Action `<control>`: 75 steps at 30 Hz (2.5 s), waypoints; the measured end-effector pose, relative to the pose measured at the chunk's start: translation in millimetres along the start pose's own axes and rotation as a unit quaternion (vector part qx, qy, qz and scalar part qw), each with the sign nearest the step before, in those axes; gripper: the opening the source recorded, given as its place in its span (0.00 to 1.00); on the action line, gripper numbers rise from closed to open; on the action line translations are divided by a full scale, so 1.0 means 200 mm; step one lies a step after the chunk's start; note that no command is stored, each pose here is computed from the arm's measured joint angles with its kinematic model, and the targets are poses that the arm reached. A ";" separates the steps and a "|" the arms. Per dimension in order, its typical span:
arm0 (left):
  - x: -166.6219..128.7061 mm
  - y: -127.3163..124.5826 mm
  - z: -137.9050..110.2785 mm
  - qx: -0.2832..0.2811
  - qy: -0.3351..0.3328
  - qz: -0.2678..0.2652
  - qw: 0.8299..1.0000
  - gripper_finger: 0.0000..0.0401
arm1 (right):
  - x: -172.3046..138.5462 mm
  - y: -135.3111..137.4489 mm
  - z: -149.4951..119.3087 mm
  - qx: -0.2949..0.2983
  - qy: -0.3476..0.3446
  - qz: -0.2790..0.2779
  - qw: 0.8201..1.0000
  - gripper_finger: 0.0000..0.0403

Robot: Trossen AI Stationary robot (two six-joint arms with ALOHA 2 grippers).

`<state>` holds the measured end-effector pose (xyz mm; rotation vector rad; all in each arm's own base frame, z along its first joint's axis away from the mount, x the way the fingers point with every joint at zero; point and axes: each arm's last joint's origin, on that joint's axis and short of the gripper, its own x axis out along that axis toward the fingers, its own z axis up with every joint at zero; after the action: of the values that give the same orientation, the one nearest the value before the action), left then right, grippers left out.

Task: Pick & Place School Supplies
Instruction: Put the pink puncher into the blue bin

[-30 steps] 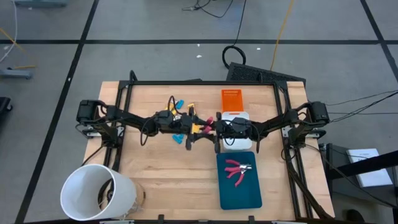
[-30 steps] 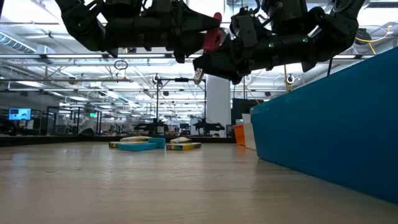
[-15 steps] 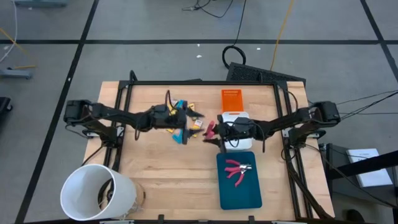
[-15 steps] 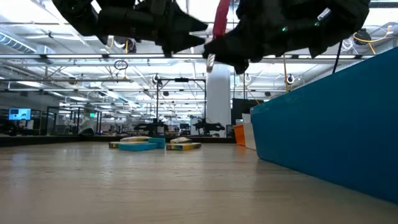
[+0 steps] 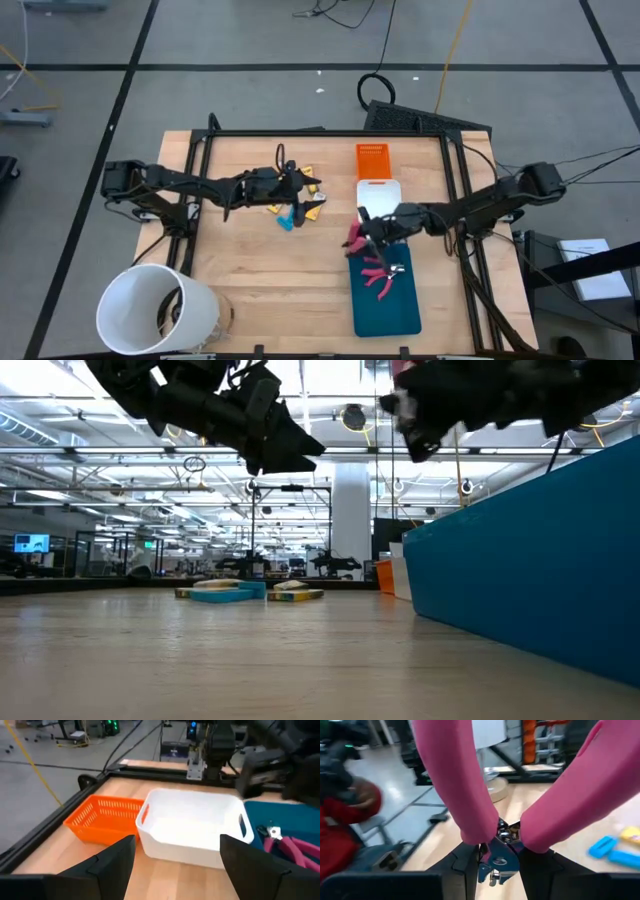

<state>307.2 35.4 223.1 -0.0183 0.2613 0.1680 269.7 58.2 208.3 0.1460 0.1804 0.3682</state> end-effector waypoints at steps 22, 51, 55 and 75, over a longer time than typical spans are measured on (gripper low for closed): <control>0.00 0.00 -0.04 -0.041 0.022 0.000 0.999 0.73 | -0.14 0.31 -0.34 0.103 0.090 0.044 0.990 0.26; 0.00 0.00 -0.05 -0.043 0.033 0.001 0.999 0.73 | -0.09 0.33 -0.48 0.126 0.129 0.032 0.983 0.40; 0.00 0.00 -0.05 -0.043 0.033 0.001 0.999 0.73 | -0.09 0.33 -0.48 0.126 0.129 0.032 0.983 0.41; 0.00 0.00 -0.05 -0.046 0.033 0.001 0.998 0.73 | -0.06 0.34 -0.39 0.135 0.057 0.039 0.988 0.38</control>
<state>303.9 35.1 213.6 -0.1153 0.3190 0.1812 220.7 124.8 145.8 0.4004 0.3383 0.4291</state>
